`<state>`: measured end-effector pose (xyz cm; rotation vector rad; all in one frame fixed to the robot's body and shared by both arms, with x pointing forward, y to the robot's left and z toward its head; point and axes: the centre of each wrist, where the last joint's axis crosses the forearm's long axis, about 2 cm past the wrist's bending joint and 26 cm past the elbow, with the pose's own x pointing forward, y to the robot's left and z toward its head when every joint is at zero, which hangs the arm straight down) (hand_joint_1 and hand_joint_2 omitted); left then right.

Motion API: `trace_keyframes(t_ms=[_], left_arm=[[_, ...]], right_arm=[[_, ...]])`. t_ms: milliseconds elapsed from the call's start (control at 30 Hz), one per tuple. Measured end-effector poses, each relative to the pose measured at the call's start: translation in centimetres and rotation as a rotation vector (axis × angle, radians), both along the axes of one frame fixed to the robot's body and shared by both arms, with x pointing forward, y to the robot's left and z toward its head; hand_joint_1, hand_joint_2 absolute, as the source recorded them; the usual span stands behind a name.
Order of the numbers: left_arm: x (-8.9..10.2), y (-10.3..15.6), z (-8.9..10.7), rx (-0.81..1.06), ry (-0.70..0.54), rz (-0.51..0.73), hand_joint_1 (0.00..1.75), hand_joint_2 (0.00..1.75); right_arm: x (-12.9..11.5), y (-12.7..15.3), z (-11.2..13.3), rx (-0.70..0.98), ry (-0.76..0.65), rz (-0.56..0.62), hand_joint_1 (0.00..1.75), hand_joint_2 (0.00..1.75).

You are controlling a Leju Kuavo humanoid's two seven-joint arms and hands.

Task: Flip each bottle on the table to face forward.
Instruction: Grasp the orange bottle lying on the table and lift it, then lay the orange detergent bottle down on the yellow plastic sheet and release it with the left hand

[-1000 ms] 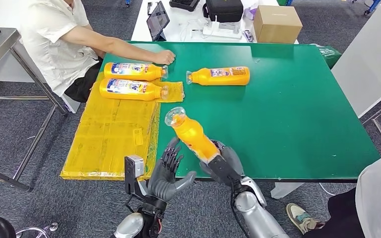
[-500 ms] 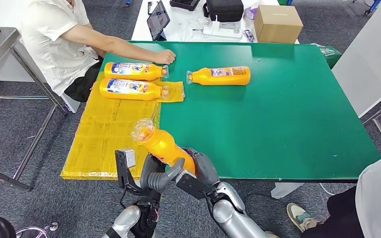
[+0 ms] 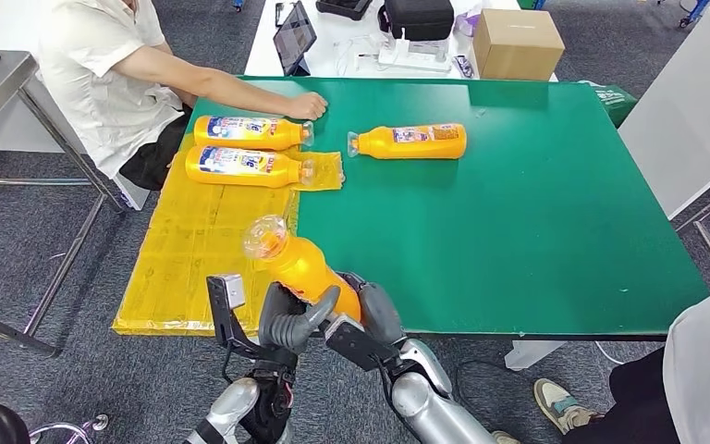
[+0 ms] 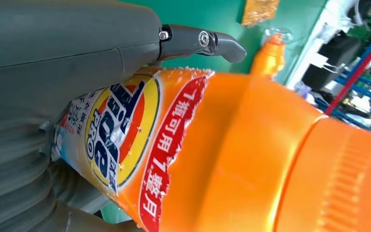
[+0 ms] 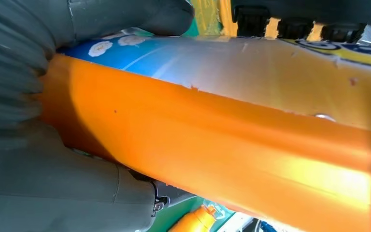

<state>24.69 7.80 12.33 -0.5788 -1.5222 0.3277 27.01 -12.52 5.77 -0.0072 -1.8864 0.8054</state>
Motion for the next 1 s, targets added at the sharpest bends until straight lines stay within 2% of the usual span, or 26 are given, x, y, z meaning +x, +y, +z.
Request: trace_keyframes(t_ms=[133, 267, 500, 733, 900, 1000], left_arm=[[0.0, 0.3, 0.4, -0.017, -0.028, 0.004, 1.75, 1.75], [-0.1, 0.5, 0.7, -0.057, -0.036, -0.011, 1.75, 1.75], [-0.1, 1.1, 0.7, -0.111, -0.023, -0.046, 1.75, 1.75], [0.3, 1.1, 0.7, -0.048, -0.021, 0.008, 1.75, 1.75], [1.3, 1.9, 0.6, 0.029, -0.055, 0.157, 1.75, 1.75], [2.3, 3.4, 0.4, 0.092, -0.079, 0.243, 1.75, 1.75]], right_arm=[[0.5, 0.0, 0.2, 0.000, 0.003, 0.014, 0.00, 1.75], [0.6, 0.0, 0.1, 0.001, 0.012, 0.027, 0.00, 0.00], [0.4, -0.2, -0.3, 0.012, -0.008, 0.030, 0.00, 0.00], [-0.2, 0.2, -0.4, -0.003, -0.099, -0.057, 0.00, 0.00], [-1.0, 0.5, -0.4, -0.023, -0.214, -0.167, 0.00, 0.00], [-1.9, 0.5, 0.4, -0.074, -0.402, -0.184, 0.00, 0.00]])
